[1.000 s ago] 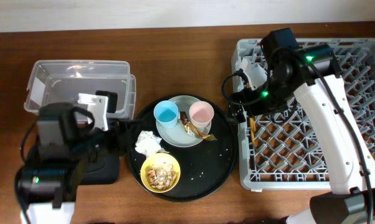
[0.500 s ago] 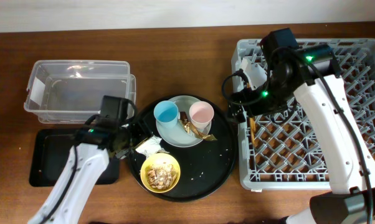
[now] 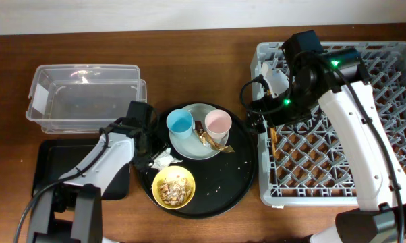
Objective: Sort waste into correct bins and load items into the dishwasher rack
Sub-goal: 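Carry the tissue with the left gripper and drop it in the clear bin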
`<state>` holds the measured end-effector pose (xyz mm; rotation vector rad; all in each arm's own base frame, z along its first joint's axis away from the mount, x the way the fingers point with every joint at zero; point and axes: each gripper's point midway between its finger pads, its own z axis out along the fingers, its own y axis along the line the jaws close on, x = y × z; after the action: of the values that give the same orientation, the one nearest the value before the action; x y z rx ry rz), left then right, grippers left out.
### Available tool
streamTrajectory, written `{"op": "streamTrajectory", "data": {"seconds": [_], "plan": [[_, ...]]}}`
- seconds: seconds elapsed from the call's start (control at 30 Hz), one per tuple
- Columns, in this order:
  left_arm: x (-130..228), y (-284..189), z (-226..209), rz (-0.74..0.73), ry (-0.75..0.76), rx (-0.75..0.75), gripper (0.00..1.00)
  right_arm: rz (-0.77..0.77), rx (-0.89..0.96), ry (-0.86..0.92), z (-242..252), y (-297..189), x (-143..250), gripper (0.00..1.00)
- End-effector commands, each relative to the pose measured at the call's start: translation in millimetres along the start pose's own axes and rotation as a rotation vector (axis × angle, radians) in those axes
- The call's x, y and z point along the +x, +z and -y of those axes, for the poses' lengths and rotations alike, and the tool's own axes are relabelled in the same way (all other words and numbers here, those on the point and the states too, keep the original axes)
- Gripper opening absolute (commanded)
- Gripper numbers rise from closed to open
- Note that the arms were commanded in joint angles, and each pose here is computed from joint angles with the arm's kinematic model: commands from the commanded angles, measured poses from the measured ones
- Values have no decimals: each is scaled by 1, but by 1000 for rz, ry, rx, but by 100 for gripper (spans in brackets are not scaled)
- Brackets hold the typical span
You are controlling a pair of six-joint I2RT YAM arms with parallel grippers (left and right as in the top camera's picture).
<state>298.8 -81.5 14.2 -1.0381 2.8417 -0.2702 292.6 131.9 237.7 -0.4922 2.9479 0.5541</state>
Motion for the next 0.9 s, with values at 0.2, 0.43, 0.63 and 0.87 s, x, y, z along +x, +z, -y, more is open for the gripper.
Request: {"op": "streamTrajectory", "data": {"seconds": [0.2, 0.43, 0.63, 0.87], "plan": [[-19, -52, 15, 145, 113, 74, 11, 27, 5, -13, -2, -7, -1, 98], [-70, -203, 38, 648, 241, 226, 6, 26, 4, -13, -2, -7, -1, 98], [-169, -186, 28, 993, 46, -39, 6, 26, 5, -13, -2, -7, -1, 98], [-210, -105, 24, 800, 130, 21, 99, 26, 4, -13, -2, -7, -1, 98]]}}
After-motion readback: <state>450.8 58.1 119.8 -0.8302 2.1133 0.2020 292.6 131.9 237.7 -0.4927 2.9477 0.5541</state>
